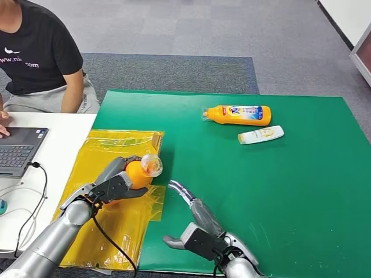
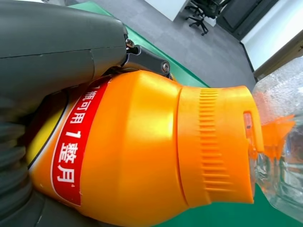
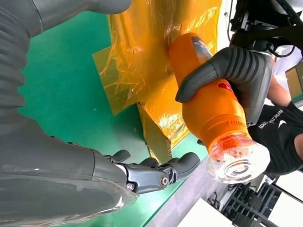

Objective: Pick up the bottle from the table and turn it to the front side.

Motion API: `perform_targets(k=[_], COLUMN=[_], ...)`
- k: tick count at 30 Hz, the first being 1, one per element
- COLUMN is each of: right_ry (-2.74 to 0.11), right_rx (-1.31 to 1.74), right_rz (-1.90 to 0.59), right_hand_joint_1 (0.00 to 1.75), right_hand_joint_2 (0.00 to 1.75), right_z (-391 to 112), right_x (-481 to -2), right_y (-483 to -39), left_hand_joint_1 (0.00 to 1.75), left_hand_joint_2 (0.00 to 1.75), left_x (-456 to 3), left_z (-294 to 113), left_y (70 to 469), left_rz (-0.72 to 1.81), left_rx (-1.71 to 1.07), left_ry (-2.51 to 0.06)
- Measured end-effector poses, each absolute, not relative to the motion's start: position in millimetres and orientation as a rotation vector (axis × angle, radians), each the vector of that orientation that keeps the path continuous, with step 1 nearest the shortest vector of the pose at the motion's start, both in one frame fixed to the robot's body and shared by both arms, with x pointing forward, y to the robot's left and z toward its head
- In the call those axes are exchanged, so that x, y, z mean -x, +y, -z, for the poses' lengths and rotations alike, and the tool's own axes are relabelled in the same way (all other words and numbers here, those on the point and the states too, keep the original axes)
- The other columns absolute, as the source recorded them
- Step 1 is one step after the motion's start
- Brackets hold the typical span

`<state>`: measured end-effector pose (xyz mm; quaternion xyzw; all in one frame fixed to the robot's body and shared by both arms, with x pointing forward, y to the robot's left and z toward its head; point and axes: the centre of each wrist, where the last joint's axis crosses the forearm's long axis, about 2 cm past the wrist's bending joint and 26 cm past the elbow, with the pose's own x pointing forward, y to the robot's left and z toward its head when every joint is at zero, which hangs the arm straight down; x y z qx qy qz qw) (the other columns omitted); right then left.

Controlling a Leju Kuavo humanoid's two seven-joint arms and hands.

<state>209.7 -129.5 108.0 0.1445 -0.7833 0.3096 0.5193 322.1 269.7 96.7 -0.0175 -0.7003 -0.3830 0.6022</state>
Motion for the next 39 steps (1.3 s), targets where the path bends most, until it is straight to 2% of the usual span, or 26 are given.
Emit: perform_targets(k=[4, 15, 20, 39], right_ry=[-1.868, -1.871, -1.866, -1.848], right_rx=[-0.345, -0.35, -0.356, -0.358], right_rz=[-0.743, -0.745, -0.75, -0.76], right_hand_joint_1=[0.0, 0.0, 0.0, 0.0], right_hand_joint_2=[1.75, 1.75, 1.75, 1.75], right_z=[-107.6, -112.0, -111.3, -109.7], right_x=[-210.1, -213.5, -211.8, -210.6], right_y=[-129.3, -124.0, -122.4, -120.7], left_hand_joint_1=[1.6, 1.63, 1.44, 1.51], left_hand_joint_2=[1.75, 1.75, 1.75, 1.75], left_x=[-322.0, -325.0, -324.4, -325.6], left_z=[-93.6, -95.9, -95.3, -93.4], left_y=[270.5, 270.8, 270.8, 271.5], left_rz=[0.892, 0.906, 0.906, 0.885], left_rx=[0.054, 0.075, 0.078, 0.108], left_ry=[-1.612, -1.619, -1.621, -1.623])
